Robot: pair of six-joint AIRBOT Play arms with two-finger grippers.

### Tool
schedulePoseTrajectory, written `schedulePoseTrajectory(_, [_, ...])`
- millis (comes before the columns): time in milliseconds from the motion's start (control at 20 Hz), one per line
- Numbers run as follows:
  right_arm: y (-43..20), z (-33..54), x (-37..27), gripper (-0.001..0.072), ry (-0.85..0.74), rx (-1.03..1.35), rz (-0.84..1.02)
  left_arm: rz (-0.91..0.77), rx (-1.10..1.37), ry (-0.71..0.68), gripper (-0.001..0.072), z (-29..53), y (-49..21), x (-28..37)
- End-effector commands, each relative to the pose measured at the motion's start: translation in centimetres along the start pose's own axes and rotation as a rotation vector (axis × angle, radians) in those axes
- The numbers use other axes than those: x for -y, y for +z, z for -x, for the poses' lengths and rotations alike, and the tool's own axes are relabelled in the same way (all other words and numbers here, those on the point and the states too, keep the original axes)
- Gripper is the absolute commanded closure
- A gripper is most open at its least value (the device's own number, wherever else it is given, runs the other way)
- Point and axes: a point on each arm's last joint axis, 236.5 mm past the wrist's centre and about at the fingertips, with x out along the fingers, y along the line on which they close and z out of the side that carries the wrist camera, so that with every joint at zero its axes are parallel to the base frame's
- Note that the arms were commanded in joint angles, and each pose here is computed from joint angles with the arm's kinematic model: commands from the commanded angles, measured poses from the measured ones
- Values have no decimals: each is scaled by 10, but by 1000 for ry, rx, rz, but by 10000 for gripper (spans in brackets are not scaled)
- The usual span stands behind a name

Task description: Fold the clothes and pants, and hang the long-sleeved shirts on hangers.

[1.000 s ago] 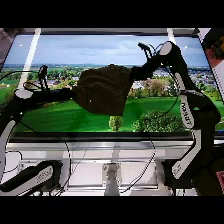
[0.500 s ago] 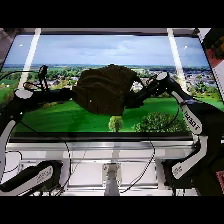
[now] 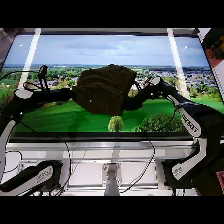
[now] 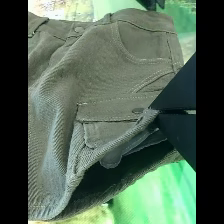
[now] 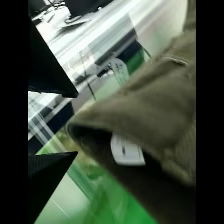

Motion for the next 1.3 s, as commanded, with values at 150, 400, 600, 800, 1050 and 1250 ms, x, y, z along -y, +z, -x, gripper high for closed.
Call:
schedulePoseTrajectory(150, [10, 1, -4, 337, 25, 43, -27, 0, 1, 0, 693, 0, 0, 0])
schedulePoseTrajectory(400, [5, -22, -26, 337, 29, 16, 17, 0, 1, 0, 693, 0, 0, 0])
schedulePoseTrajectory(600, [0, -34, -35, 437, 26, -4, 26, 0, 1, 1, 693, 0, 0, 0])
schedulePoseTrajectory(800, [-11, -35, -46, 518, 72, -52, 2, 7, -13, 4, 692, -4, -3, -4])
schedulePoseTrajectory(1050, [4, -16, -90, 686, 246, 19, -37, 5, -52, 13, 694, -17, -13, -18])
schedulePoseTrajectory(1250, [28, 69, -108, 685, 301, 222, -12, -12, 73, -43, 695, 2, 32, 13])
